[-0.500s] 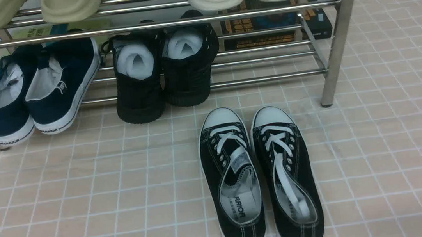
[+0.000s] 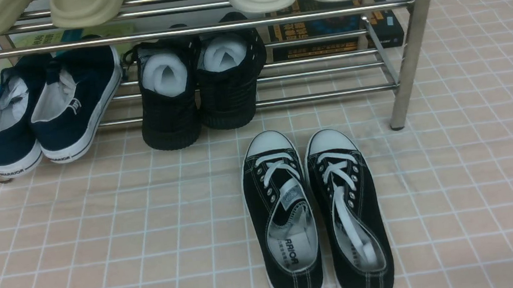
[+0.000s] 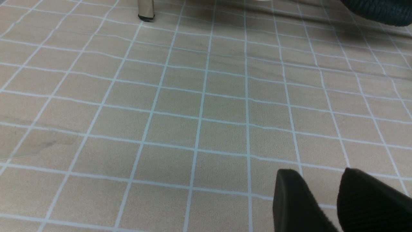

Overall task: Take the shoes off the shelf from the light coffee tablecloth by hand.
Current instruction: 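Grasp the leftmost shoe on the bottom shelf of the shoe rack with the left gripper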

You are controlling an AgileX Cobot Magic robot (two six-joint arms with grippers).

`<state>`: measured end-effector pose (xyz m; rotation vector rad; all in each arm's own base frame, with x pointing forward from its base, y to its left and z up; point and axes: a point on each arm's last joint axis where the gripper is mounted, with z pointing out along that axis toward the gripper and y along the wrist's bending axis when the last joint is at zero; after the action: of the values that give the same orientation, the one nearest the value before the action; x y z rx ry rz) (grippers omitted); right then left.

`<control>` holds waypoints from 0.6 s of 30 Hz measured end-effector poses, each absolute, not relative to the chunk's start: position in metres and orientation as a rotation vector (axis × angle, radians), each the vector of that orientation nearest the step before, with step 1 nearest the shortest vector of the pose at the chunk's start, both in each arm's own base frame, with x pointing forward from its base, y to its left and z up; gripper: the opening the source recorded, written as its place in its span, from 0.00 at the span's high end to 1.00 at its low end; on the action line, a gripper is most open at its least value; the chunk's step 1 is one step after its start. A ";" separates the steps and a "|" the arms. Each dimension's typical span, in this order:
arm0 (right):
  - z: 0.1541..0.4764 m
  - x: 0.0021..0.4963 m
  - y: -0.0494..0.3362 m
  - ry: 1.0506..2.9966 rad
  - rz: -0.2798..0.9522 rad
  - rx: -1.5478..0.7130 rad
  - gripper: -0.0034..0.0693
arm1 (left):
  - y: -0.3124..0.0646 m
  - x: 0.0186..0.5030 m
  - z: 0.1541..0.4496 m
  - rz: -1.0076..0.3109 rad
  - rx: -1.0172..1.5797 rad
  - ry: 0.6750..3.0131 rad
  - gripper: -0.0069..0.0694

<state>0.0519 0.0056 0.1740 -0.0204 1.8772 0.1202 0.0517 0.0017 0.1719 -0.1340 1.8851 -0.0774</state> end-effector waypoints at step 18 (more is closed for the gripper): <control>0.174 0.052 0.006 1.877 0.121 -0.020 0.68 | 0.002 0.052 0.172 -0.079 -0.135 1.885 0.60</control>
<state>0.0519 0.0056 0.1740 -0.0196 1.8772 0.1208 0.0517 0.0017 0.1719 -0.1347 1.8851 -0.0785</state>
